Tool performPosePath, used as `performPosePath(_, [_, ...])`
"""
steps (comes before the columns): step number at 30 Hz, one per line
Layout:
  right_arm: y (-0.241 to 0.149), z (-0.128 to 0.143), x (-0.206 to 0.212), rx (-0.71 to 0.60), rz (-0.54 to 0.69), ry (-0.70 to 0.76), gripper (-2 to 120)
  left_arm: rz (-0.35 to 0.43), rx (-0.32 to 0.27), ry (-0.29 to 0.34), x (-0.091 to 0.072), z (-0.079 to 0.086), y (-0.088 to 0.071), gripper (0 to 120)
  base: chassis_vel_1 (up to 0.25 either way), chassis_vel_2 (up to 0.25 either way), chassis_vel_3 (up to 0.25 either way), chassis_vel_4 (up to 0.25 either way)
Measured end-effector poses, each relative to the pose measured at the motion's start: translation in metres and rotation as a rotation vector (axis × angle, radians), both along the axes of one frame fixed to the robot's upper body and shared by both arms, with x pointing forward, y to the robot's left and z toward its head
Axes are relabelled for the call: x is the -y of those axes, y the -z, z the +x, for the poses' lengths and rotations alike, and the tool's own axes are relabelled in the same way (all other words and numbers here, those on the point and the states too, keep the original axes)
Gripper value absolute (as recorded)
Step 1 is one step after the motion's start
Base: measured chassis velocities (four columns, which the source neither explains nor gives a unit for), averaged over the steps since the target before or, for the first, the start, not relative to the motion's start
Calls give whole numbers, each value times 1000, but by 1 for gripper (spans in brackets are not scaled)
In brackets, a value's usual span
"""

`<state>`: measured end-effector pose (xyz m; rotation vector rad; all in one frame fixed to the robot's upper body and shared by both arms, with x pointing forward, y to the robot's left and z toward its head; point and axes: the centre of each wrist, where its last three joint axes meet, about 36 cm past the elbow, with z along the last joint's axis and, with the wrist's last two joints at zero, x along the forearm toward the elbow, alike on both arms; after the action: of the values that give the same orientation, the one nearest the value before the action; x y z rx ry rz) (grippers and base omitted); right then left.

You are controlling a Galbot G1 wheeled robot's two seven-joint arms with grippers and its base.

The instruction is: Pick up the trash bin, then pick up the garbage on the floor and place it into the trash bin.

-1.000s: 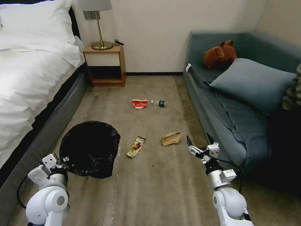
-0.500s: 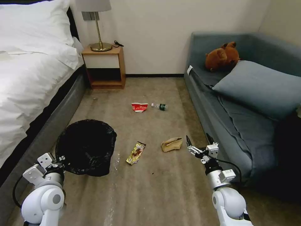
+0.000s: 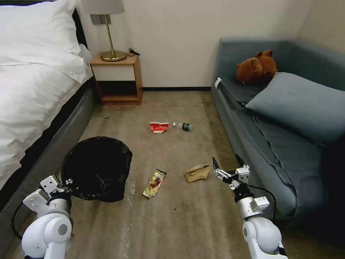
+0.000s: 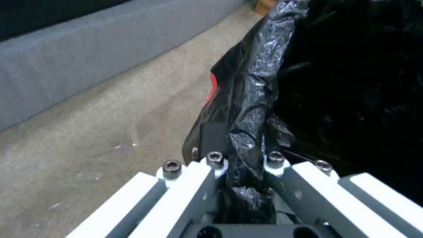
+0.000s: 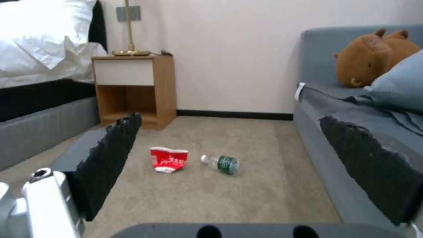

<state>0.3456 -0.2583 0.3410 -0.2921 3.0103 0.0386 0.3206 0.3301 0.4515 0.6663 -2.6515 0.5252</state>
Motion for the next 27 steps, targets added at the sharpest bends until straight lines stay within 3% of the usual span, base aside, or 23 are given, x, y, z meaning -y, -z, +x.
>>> performPosePath(27, [1, 4, 0, 1, -8, 1, 100, 9, -5, -3, 1, 7, 4, 1, -90, 86, 81, -88])
